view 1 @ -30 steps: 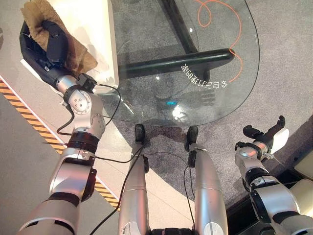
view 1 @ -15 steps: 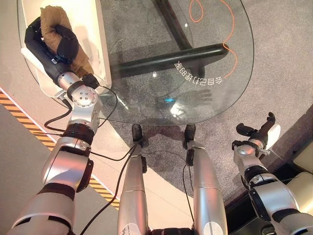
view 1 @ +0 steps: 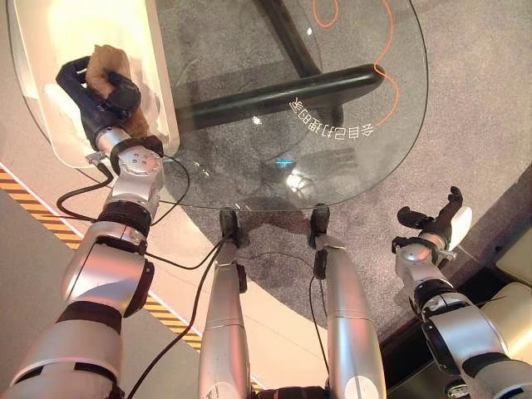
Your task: Wipe the table with a cloth and put it in the basket.
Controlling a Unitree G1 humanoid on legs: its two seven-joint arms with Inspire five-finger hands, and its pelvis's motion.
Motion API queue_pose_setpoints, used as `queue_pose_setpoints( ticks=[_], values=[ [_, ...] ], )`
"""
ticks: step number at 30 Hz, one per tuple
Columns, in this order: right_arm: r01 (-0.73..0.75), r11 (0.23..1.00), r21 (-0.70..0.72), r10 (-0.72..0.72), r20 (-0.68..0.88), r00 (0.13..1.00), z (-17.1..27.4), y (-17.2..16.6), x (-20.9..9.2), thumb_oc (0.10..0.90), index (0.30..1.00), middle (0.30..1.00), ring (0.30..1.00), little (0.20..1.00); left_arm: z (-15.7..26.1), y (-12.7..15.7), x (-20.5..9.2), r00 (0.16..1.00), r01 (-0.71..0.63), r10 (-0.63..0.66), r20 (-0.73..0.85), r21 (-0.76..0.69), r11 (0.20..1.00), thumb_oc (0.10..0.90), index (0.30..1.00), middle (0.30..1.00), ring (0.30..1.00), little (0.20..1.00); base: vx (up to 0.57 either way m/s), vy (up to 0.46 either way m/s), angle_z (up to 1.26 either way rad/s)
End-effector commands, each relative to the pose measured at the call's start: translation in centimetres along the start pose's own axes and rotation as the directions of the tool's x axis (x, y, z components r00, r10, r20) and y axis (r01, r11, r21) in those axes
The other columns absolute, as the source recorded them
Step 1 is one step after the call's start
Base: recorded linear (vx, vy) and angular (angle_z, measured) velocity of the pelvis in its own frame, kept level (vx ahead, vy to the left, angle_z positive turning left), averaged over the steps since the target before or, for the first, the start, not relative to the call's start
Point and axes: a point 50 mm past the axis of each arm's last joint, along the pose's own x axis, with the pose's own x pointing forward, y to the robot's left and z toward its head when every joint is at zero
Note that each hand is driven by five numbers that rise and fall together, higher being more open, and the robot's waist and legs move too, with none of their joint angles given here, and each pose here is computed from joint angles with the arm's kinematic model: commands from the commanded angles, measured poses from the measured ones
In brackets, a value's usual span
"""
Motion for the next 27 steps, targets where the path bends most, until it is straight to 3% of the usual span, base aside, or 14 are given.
queue_pose_setpoints(
  ticks=[1,8,24,25,26,27],
  values=[
    [0.104,0.995,-0.002,-0.104,0.018,0.994,-0.2,-3.0,1.7,0.8,0.9,0.9,0.9,0.9,5.9,4.4,4.1,0.969,-0.151,0.157,0.191,-0.044,0.988,0.1,0.3,0.3,0.3,0.2,0.0,0.0,0.0],
    [0.106,0.994,0.006,-0.106,0.027,0.994,0.1,-3.0,1.8,0.8,0.9,0.9,0.9,0.9,5.7,3.7,3.8,0.975,-0.102,0.104,0.198,-0.02,0.995,0.1,0.3,0.3,0.3,0.2,0.0,0.0,0.0],
    [0.103,0.994,0.021,-0.104,0.048,0.993,0.5,-2.9,1.7,0.8,0.9,0.9,0.9,0.9,6.9,3.8,3.7,0.956,-0.159,0.169,0.24,-0.059,0.986,0.1,0.3,0.3,0.3,0.2,0.0,0.0,0.0],
    [0.1,0.995,0.023,-0.101,0.047,0.994,0.5,-2.9,1.7,0.8,0.9,0.9,0.9,0.9,7.0,3.9,3.8,0.954,-0.171,0.181,0.239,-0.065,0.983,0.303,0.474,0.474,0.474,0.403,0.0,0.0,0.0],
    [0.1,0.995,0.024,-0.101,0.048,0.994,0.5,-2.8,1.7,0.8,0.9,0.9,0.9,0.9,7.0,3.9,3.8,0.953,-0.173,0.185,0.238,-0.07,0.982,0.421,0.575,0.575,0.575,0.521,0.0,0.0,0.0],
    [0.099,0.995,0.025,-0.1,0.048,0.994,0.5,-2.8,1.7,0.8,0.9,0.9,0.9,0.9,7.1,4.0,3.8,0.953,-0.175,0.187,0.237,-0.072,0.982,0.451,0.601,0.601,0.601,0.551,0.0,0.0,0.0]
  ],
)
